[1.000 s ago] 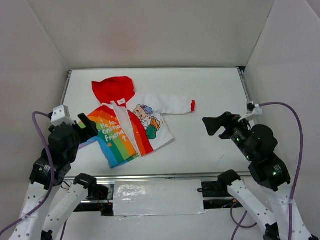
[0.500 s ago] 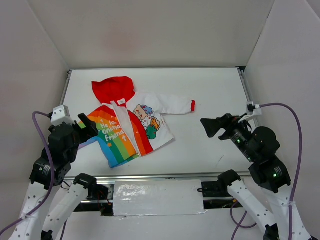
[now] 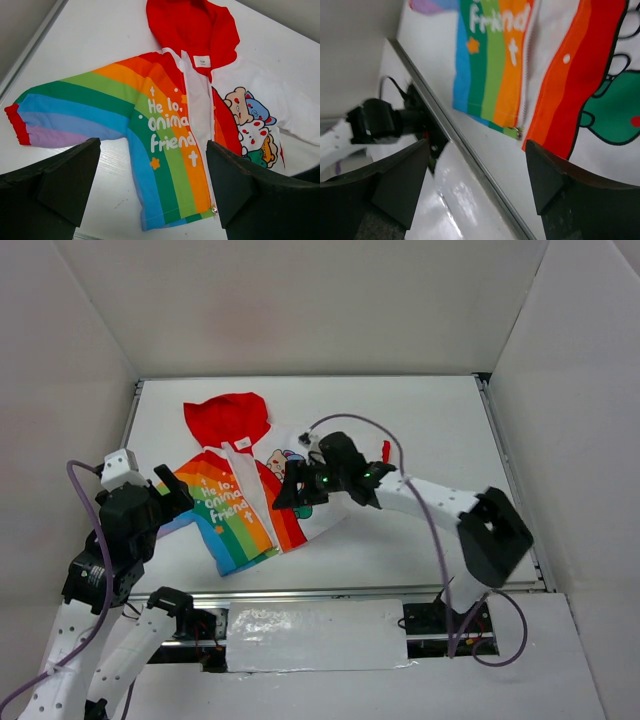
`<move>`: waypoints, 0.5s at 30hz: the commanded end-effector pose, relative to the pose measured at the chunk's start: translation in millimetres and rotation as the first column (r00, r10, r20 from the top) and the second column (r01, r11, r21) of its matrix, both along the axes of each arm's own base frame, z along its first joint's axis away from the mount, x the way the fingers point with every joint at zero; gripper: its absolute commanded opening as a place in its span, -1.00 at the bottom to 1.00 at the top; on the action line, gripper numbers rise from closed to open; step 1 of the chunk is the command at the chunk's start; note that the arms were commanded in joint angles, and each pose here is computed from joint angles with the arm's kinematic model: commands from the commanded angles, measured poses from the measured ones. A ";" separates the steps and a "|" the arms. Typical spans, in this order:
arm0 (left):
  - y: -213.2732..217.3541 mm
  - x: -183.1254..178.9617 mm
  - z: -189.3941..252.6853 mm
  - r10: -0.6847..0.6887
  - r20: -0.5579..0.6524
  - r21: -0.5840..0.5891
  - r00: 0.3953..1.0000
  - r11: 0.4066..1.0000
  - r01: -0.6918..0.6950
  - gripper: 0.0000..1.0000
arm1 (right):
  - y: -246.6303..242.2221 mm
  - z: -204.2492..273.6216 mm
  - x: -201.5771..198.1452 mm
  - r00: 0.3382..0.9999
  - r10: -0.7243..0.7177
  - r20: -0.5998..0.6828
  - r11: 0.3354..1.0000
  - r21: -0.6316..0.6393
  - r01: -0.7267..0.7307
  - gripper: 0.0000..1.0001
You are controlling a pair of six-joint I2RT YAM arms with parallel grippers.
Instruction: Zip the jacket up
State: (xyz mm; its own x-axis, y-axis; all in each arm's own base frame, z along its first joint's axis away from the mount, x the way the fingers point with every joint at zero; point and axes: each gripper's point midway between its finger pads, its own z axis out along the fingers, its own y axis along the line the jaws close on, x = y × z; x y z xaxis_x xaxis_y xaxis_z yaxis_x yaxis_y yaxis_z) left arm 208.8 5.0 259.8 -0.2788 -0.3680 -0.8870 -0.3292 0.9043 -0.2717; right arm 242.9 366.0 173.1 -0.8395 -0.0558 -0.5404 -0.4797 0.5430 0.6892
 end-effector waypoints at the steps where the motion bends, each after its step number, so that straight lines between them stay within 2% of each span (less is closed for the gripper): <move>1: 5.4 -0.1 7.5 0.027 0.034 0.001 0.999 1.000 -0.027 0.99 | 52.6 15.2 3.0 0.986 0.159 0.047 0.975 0.150 -0.164 0.66; 8: 0.6 2.8 5.4 -0.001 0.023 0.004 1.000 1.000 0.001 0.99 | 86.7 -50.7 27.0 0.978 0.197 -0.068 0.979 0.061 -0.193 0.64; 15: -0.3 0.9 9.1 -0.011 0.043 -0.001 0.999 1.000 0.011 0.99 | 99.2 -89.9 31.7 0.964 0.215 -0.154 0.977 0.036 -0.212 0.64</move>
